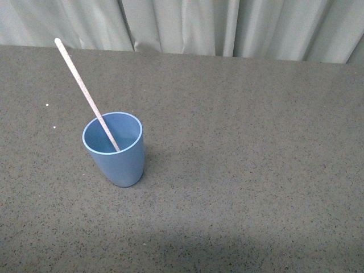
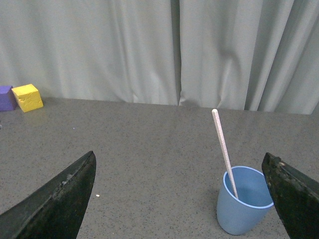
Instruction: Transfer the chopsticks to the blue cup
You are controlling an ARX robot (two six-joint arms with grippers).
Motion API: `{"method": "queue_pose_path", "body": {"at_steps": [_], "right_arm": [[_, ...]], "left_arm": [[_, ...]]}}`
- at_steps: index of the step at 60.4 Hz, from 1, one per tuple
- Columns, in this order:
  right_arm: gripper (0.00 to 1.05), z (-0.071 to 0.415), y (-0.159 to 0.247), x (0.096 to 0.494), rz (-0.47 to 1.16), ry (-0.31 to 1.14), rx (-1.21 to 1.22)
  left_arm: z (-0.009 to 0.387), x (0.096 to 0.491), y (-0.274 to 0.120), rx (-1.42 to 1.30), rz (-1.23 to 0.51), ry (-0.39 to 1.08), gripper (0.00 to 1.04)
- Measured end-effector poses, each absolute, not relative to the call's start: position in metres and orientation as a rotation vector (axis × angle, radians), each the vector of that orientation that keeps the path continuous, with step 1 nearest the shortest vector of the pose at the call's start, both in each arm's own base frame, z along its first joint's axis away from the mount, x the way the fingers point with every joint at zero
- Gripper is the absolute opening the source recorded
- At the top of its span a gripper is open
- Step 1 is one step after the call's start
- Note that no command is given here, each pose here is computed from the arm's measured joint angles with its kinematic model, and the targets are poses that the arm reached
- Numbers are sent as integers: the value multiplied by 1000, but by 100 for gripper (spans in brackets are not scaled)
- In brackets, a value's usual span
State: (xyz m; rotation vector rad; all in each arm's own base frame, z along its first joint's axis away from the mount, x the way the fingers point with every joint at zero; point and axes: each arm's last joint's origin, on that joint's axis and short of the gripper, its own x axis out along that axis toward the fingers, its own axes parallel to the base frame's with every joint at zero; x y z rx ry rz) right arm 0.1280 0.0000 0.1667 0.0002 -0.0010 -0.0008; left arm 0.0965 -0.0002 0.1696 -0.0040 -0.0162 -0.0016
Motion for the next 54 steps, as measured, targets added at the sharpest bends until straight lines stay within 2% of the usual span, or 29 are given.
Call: {"method": "queue_pose_path", "body": {"at_steps": [54], "right_arm": [[1, 167, 0, 107, 0, -7, 0]], "left_arm": [[170, 97, 0, -4, -2, -16, 98]]}}
